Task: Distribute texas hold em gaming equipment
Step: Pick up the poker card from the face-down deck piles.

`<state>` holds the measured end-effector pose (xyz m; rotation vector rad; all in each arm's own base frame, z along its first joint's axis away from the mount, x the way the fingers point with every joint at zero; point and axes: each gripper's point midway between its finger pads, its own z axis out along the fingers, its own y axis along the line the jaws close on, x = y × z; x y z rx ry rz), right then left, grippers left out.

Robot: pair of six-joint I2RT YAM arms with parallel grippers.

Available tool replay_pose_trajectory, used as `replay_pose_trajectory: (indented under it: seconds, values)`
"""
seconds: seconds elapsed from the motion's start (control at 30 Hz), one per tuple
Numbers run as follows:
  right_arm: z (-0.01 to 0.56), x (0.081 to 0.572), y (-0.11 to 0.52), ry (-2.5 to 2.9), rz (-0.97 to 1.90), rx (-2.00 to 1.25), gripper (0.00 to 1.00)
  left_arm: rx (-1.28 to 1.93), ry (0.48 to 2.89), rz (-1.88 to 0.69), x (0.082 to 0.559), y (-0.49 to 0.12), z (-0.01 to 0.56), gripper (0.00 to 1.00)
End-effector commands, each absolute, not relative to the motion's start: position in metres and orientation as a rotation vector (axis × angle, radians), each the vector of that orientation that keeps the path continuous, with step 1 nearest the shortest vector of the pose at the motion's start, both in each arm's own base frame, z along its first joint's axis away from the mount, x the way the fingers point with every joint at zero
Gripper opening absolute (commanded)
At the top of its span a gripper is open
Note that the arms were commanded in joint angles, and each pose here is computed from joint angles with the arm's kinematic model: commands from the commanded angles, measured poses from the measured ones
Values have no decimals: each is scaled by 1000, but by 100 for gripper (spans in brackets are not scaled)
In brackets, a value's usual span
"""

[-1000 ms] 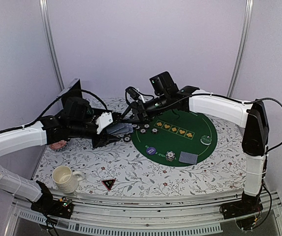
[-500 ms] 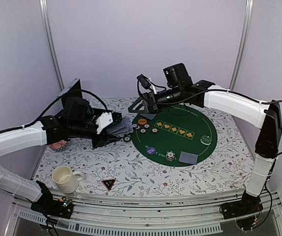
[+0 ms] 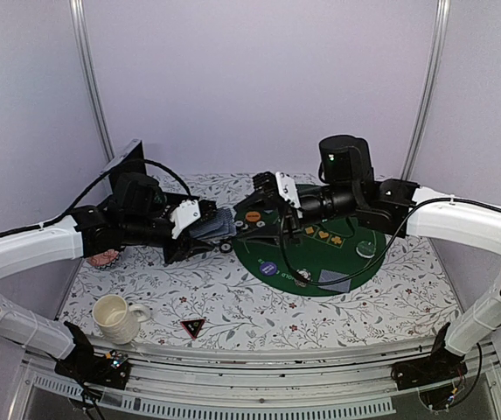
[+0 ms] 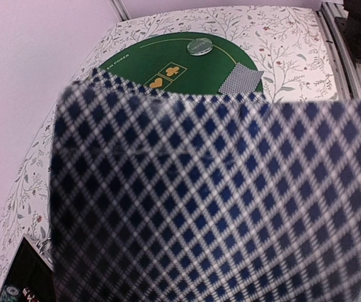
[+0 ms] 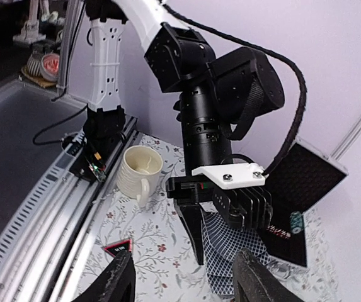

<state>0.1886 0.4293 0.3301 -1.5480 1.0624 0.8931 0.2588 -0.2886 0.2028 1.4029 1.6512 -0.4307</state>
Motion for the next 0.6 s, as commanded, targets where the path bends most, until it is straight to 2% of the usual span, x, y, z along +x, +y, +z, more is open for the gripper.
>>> replay_pose_trajectory:
  seconds: [0.0,0.13,0.27,0.57]
  values:
    - [323,204,445,791,563,-1660,52,1404,1627,-446,257,-290,206,38]
    - [304,210,460,707,393,-1742,40,1405,1629,-446,258,-289,205,38]
    - [303,218,468,682,350,-1757,34,1406,1631,-447,257,-290,205,38]
    - [284,222,477,673,311,-1827,32,1406,1633,-444,258,-289,204,38]
